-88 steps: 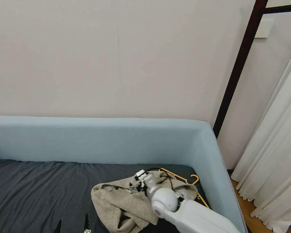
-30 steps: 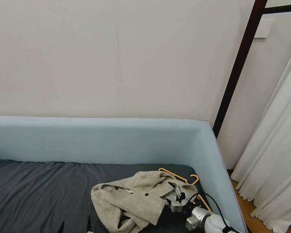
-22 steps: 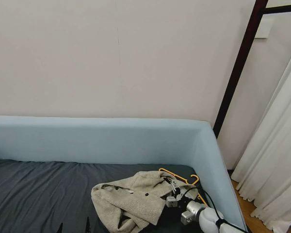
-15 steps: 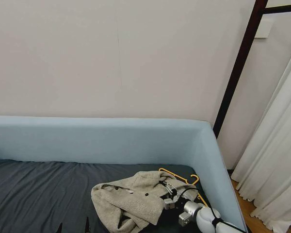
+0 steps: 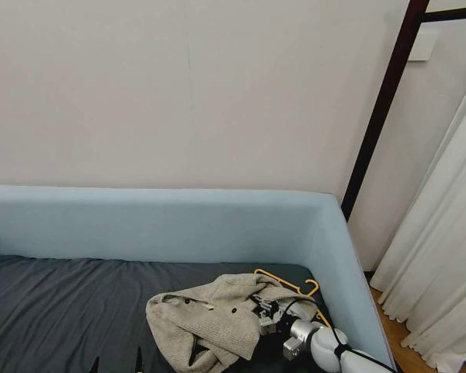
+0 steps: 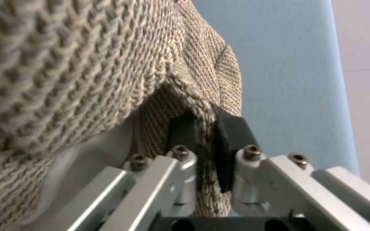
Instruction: Pick up the clothes from the sofa and hang them on the clothes hanger.
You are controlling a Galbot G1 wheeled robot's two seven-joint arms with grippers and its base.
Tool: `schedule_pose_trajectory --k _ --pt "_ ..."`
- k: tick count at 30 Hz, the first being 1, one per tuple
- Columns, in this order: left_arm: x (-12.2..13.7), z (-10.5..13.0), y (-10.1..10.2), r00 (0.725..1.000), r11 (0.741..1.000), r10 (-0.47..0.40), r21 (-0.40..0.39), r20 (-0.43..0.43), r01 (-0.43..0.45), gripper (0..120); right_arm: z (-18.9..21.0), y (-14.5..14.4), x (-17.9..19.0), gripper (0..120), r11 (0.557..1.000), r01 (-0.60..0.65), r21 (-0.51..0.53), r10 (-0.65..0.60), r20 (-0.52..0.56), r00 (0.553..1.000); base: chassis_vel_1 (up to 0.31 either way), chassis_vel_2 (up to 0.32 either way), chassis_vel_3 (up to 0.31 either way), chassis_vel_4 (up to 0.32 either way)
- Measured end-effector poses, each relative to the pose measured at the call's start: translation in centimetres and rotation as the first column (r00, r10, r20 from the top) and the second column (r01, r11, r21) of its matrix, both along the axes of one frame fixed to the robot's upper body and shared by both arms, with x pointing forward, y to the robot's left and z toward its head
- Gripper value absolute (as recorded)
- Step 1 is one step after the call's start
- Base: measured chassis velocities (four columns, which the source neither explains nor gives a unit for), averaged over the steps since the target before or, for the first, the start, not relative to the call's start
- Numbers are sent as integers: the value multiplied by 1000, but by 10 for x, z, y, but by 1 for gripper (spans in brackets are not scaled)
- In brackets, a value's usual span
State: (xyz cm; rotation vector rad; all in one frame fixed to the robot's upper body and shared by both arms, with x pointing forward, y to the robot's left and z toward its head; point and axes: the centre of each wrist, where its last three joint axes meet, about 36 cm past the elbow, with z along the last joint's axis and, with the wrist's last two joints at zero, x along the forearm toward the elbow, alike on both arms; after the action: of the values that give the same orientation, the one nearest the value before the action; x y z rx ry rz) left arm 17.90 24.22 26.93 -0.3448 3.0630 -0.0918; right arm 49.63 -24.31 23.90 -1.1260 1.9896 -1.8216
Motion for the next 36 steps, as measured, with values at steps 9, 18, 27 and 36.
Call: schedule_pose_trajectory --k 9,18,27,36 --pt "0 0 1 1000 1000 -2 4 3 2 100 4 3 -2 0 993 70 99 -64 -62 996 0 0 0 0" --pt "4 3 5 1000 1000 -25 18 14 25 100 52 32 -12 0 846 340 412 -228 -296 927 0 0 0 0" --pt "23 18 8 999 999 -31 -45 -28 30 100 66 22 -27 0 843 320 433 -211 -281 936 0 0 0 0" --pt "66 36 14 996 995 -67 -75 -54 63 100 120 32 -29 0 703 456 545 -287 -369 884 0 0 0 0"
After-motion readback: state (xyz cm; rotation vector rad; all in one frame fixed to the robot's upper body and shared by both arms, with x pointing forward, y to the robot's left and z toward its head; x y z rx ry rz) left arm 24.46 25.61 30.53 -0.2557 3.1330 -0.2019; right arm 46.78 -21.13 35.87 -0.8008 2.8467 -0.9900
